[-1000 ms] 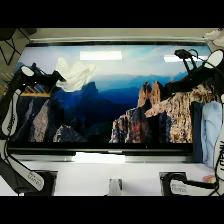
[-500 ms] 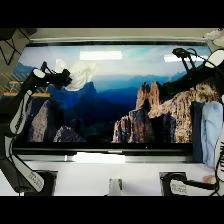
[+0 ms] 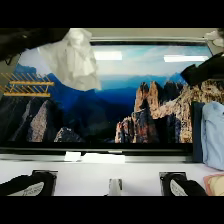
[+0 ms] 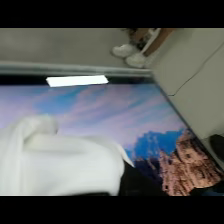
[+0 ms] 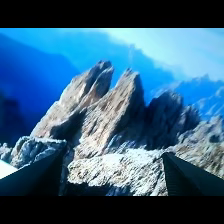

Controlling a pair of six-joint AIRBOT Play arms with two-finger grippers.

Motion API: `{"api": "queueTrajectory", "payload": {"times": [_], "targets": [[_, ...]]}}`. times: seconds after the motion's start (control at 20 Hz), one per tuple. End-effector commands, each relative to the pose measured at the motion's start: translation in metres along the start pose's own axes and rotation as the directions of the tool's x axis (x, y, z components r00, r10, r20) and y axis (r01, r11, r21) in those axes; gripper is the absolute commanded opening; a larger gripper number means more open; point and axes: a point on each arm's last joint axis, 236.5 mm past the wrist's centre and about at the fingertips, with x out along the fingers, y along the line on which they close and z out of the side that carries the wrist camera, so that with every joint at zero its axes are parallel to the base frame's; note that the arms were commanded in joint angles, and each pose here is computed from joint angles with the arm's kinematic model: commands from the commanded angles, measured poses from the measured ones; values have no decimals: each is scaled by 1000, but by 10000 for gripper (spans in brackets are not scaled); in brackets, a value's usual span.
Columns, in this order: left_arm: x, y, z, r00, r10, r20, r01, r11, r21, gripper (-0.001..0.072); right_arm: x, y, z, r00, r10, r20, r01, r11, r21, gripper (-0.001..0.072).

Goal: Fold the shirts.

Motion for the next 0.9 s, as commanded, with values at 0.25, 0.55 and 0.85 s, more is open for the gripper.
{"api": "queueTrajectory", "payload": {"times": [0.25, 0.55, 0.85], "targets": [[-59, -58, -194, 826, 152, -543, -178, 984, 5, 35, -96, 45, -41, 997, 32, -70, -36, 998, -59, 657], [-34, -14, -399, 630, 124, -767, -472, 845, -252, 108, 3, 89, -130, 873, 312, -374, -295, 950, 104, 656], [-65, 97, -265, 652, 207, -729, -441, 886, -143, 713, 47, 142, -178, 748, 521, -411, -445, 853, 272, 658]]}}
